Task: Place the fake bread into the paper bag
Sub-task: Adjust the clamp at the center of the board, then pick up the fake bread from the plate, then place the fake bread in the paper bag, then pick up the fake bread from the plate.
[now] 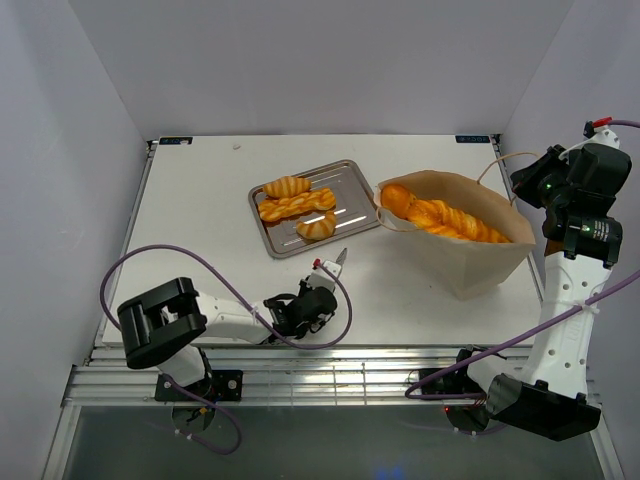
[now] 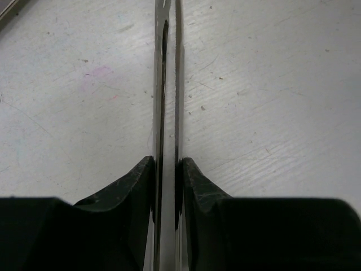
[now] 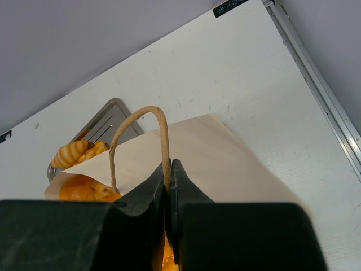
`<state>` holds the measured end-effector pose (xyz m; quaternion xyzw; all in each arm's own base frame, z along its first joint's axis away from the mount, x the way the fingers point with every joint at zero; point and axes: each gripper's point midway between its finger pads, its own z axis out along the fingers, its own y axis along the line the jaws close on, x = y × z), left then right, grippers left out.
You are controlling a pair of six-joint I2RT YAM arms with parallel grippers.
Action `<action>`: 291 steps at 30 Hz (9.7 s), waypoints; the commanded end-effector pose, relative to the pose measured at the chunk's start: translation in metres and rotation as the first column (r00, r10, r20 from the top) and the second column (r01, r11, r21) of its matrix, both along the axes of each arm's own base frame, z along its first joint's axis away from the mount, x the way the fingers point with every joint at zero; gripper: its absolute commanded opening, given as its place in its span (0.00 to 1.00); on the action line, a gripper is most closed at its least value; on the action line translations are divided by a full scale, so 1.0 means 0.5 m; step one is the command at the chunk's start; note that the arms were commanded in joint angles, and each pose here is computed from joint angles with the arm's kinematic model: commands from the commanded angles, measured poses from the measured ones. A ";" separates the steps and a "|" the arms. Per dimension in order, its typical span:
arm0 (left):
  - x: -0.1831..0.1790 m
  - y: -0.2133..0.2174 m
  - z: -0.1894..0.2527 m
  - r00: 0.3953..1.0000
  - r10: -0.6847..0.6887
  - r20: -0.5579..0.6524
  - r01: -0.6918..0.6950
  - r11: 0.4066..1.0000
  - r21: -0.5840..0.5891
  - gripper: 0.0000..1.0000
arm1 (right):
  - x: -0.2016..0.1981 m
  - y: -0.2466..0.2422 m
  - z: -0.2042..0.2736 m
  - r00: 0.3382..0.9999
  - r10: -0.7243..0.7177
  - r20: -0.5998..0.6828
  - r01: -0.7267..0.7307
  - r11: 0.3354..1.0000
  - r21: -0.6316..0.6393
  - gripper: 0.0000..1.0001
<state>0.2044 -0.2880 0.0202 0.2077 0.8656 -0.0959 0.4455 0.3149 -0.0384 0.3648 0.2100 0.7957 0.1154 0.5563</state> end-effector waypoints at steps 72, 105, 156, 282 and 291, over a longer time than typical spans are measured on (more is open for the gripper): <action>0.172 0.287 0.189 0.687 -0.156 -0.710 -0.586 0.458 -0.668 0.51 | -0.016 0.012 0.084 0.990 0.035 0.136 -0.028 0.998 -0.050 0.08; 0.238 0.230 0.169 0.636 -0.257 -0.728 -0.583 0.458 -0.671 0.56 | -0.012 0.011 0.081 0.990 0.030 0.139 -0.025 0.999 -0.042 0.08; -0.013 -0.152 0.659 0.821 -0.549 -0.157 0.255 0.598 -0.760 0.08 | -0.021 0.015 0.098 0.986 0.025 0.165 -0.020 0.999 -0.031 0.08; 0.279 0.324 0.174 0.692 0.156 -0.705 -0.721 0.199 -0.664 0.43 | -0.023 0.018 0.111 0.983 0.037 0.182 -0.030 0.999 -0.043 0.08; 0.269 0.319 0.177 0.698 0.136 -0.703 -0.714 0.209 -0.668 0.14 | -0.024 0.022 0.117 0.981 0.041 0.187 -0.035 0.999 -0.038 0.08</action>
